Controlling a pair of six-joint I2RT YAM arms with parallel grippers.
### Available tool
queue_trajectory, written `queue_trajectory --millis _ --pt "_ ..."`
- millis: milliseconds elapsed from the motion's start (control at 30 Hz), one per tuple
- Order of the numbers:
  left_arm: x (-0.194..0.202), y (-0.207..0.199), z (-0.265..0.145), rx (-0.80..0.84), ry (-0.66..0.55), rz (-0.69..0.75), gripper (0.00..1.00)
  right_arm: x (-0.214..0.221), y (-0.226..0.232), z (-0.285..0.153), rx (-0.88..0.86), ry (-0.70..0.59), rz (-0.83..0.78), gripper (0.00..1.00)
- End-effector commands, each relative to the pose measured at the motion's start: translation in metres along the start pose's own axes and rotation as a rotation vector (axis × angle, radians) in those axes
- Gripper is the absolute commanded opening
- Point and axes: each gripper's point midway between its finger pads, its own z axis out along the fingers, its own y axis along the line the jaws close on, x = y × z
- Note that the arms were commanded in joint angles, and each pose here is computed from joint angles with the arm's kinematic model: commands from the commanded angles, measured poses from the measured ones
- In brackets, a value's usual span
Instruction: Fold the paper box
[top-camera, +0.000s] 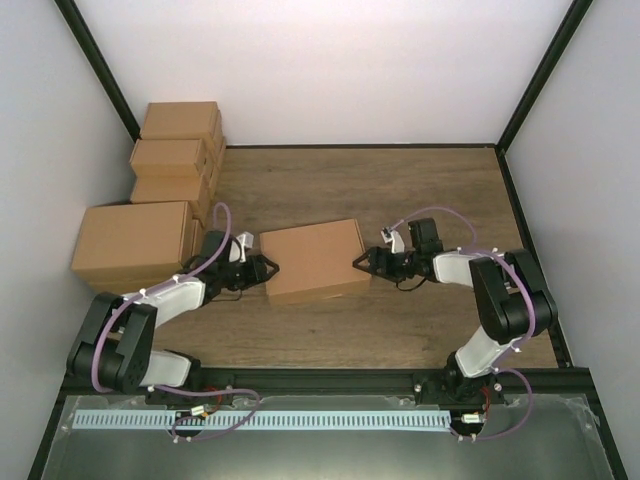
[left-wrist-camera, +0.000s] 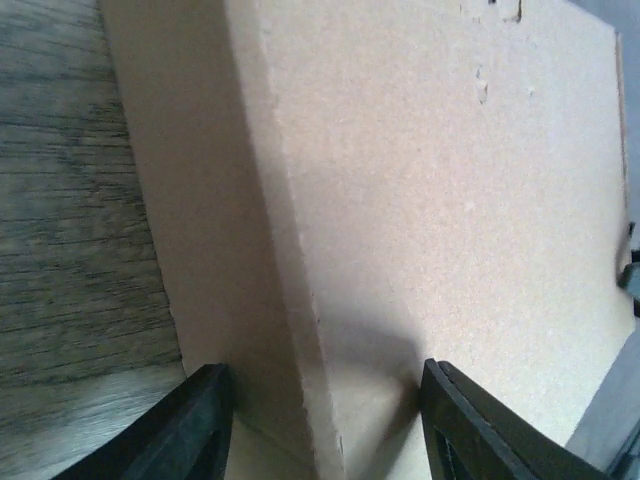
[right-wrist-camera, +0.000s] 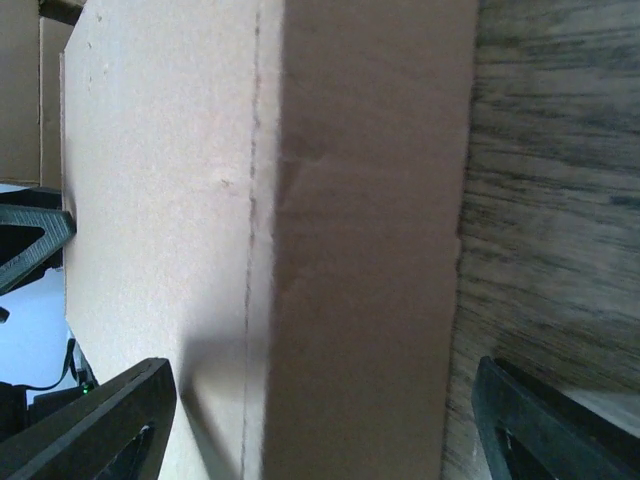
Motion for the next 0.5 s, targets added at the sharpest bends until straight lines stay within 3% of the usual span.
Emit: queue_trajectory --millis 0,133,300,367,467 --pt "-0.001 -0.008 0.002 0.044 0.011 0.035 0.48 -0.004 0.006 0.0 -0.046 -0.014 -0.014 0.84" --pt "-0.004 -0.007 -0.002 0.019 0.004 0.051 0.42 0.001 0.004 0.0 -0.044 -0.007 -0.001 0.82" --pt "-0.004 -0.014 -0.002 0.045 0.027 0.058 0.34 0.017 0.007 -0.002 -0.094 -0.001 0.032 0.7" --pt "-0.005 -0.019 -0.003 0.058 0.031 0.062 0.41 0.021 0.006 -0.004 -0.096 -0.006 0.043 0.63" --pt "-0.012 -0.021 -0.008 0.034 0.007 0.07 0.59 0.026 0.004 -0.004 -0.095 -0.012 0.062 0.53"
